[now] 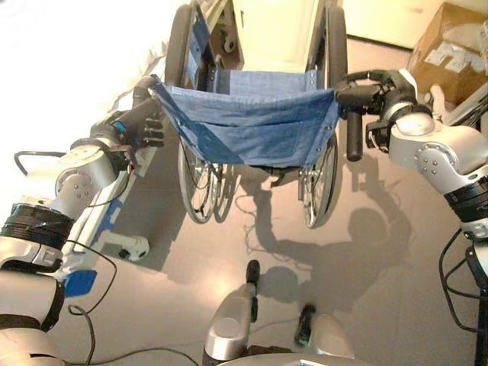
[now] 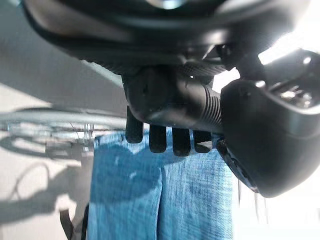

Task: Push the wheelchair next to the bed

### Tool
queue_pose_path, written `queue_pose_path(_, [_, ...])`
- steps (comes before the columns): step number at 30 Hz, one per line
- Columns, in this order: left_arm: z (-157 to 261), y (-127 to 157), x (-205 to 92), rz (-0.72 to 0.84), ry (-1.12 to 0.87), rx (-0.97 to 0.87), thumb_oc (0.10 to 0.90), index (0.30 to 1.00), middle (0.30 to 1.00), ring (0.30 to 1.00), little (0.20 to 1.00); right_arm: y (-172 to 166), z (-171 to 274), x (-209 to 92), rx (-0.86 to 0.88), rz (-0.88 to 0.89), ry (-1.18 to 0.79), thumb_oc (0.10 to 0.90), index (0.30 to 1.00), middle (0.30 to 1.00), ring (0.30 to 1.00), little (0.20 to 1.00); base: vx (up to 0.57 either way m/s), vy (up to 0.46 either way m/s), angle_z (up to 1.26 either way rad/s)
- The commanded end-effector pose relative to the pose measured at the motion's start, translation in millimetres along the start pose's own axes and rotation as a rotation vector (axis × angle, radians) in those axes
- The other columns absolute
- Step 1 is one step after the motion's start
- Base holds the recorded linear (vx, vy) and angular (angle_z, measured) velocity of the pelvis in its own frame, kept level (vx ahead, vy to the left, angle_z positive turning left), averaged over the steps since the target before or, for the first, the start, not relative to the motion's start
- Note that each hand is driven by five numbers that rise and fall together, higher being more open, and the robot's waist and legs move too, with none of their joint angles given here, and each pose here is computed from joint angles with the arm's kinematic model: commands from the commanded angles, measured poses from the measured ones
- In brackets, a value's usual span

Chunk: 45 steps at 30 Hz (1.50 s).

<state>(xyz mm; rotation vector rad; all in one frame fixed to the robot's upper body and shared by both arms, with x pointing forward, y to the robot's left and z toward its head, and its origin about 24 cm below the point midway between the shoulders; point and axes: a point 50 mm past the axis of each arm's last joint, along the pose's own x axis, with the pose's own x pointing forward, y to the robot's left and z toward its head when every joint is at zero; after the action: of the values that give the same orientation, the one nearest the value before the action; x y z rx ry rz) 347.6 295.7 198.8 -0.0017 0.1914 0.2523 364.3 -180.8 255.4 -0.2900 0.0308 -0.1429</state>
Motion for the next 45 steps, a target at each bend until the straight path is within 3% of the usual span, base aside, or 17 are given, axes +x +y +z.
queue_pose_path(1, [96.4,-34.9,-16.9,-0.152,-0.379,-0.201,0.4,0.3,0.3,0.3,0.3,70.0,21.9,-22.1,0.062,0.339,-0.134,0.4,0.3,0.3,0.3,0.3,0.08,-0.035,0.26])
queue_pose_path(27, [109.6,-41.5,-15.7,-0.119,-0.376,-0.232,0.4,0.3,0.3,0.3,0.3,50.9,38.7,-5.8,0.026,0.246,-0.198,0.4,0.3,0.3,0.3,0.3,0.02,-0.022,0.04])
queue_pose_path(29, [108.5,-40.4,-15.8,-0.109,-0.372,-0.237,0.4,0.3,0.3,0.3,0.3,49.1,38.1,-5.4,0.025,0.245,-0.202,0.504,0.455,0.455,0.455,0.455,0.0,0.0,0.0])
queue_pose_path(30, [108.2,-39.5,-15.9,-0.101,-0.369,-0.242,0.4,0.3,0.3,0.3,0.3,48.0,38.5,-5.6,0.024,0.243,-0.207,0.635,0.653,0.653,0.653,0.653,0.0,0.0,0.0])
queue_pose_path(31, [107.7,-38.4,-16.1,-0.093,-0.366,-0.247,0.665,0.698,0.698,0.698,0.698,46.7,38.9,-5.5,0.021,0.238,-0.212,0.8,0.9,0.9,0.9,0.9,0.0,0.0,0.0])
queue_pose_path(32, [107.0,-36.0,-16.0,-0.083,-0.363,-0.247,0.8,0.9,0.9,0.9,0.9,45.9,39.1,-5.6,0.016,0.235,-0.216,0.8,0.9,0.9,0.9,0.9,0.0,0.0,0.0])
queue_pose_path(45, [123.2,7.9,-36.7,0.06,-0.457,-0.242,0.8,0.9,0.9,0.9,0.9,0.7,58.8,-12.3,-0.06,0.082,-0.319,0.8,0.9,0.9,0.9,0.9,0.0,-0.003,0.01])
